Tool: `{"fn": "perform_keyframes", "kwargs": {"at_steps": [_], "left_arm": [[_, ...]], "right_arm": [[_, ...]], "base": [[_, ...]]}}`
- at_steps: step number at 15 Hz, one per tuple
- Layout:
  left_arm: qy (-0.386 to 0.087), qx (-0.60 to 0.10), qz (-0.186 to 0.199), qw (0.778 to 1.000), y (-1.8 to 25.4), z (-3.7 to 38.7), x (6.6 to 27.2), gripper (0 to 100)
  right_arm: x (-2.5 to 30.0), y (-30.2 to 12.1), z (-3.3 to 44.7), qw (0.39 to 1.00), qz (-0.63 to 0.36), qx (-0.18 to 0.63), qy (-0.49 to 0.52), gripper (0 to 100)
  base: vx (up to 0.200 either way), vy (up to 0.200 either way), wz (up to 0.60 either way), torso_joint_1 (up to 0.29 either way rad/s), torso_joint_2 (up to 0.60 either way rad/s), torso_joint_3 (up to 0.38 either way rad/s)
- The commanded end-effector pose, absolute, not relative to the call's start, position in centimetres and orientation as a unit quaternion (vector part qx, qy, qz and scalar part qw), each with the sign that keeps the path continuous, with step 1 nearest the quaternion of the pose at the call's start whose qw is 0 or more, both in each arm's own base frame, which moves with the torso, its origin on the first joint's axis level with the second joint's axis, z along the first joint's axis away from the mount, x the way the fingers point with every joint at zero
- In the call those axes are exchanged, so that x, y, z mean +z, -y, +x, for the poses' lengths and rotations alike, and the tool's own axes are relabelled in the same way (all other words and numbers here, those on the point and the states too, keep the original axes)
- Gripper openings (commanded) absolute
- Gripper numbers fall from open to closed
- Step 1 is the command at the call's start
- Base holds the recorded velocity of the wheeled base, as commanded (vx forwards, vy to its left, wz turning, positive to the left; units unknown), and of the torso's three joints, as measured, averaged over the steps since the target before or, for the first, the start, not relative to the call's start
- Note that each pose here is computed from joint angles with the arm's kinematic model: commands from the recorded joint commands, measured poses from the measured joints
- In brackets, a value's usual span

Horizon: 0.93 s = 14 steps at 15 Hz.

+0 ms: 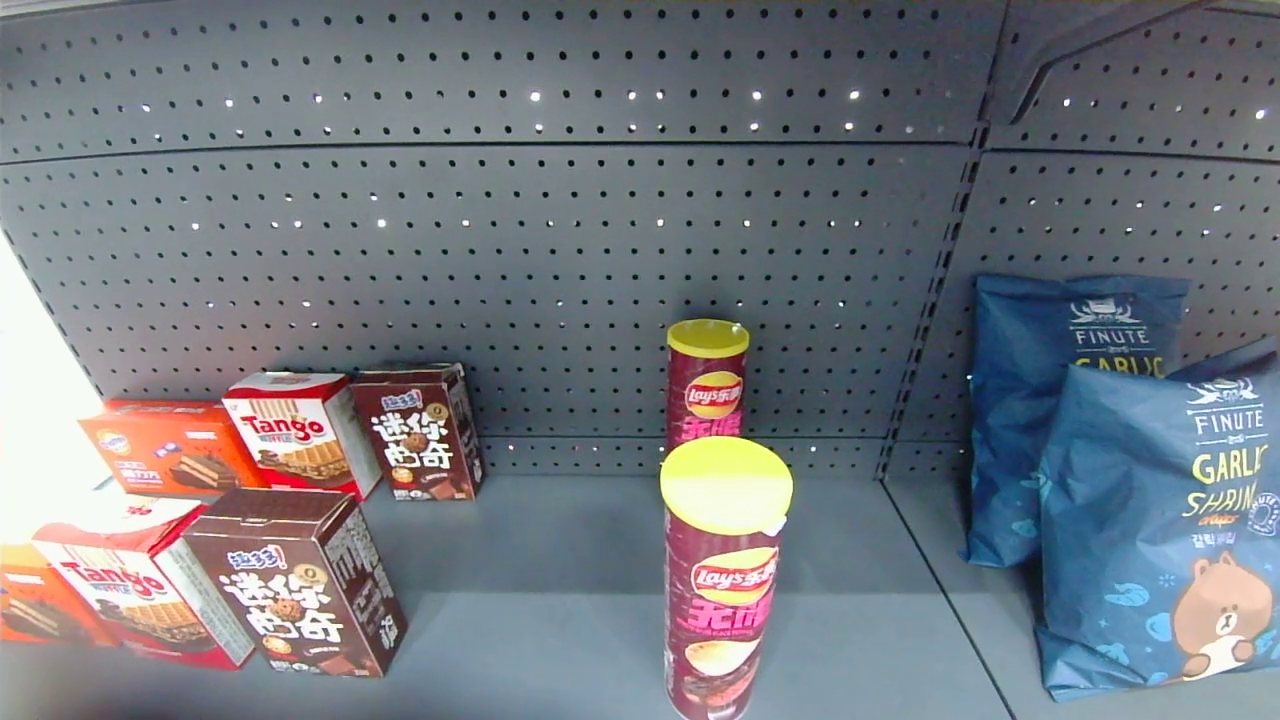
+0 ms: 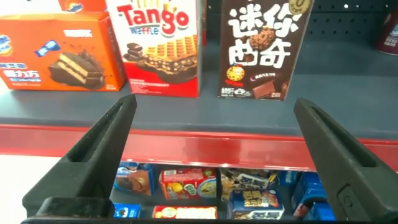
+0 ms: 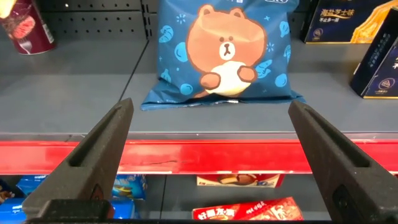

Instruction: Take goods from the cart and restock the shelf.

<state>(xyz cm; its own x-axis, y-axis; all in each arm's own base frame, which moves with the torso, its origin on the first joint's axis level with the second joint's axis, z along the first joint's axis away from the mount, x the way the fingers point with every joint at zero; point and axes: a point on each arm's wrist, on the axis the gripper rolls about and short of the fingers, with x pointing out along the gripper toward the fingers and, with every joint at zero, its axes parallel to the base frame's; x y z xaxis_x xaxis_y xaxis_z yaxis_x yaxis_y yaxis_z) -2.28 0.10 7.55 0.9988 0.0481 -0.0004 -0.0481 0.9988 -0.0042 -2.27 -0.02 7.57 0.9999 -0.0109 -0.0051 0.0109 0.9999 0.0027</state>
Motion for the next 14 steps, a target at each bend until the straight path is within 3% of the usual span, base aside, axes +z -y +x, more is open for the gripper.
{"fn": "perform_keyframes", "kwargs": {"at_steps": [1,14], "left_arm": [[0.001,0.025,-0.002,1.0,-0.1,-2.28,7.56,100],[0.0,0.025,-0.003,1.0,-0.1,-2.28,7.55,100]], "right_arm": [[7.55,0.02,-2.27,1.0,0.002,-0.005,-0.003,100],[7.59,0.02,-2.28,1.0,0.002,-0.005,-0.002,100]], "base": [[0.0,0.0,0.0,0.0,0.0,0.0],[0.0,0.0,0.0,0.0,0.0,0.0]]}}
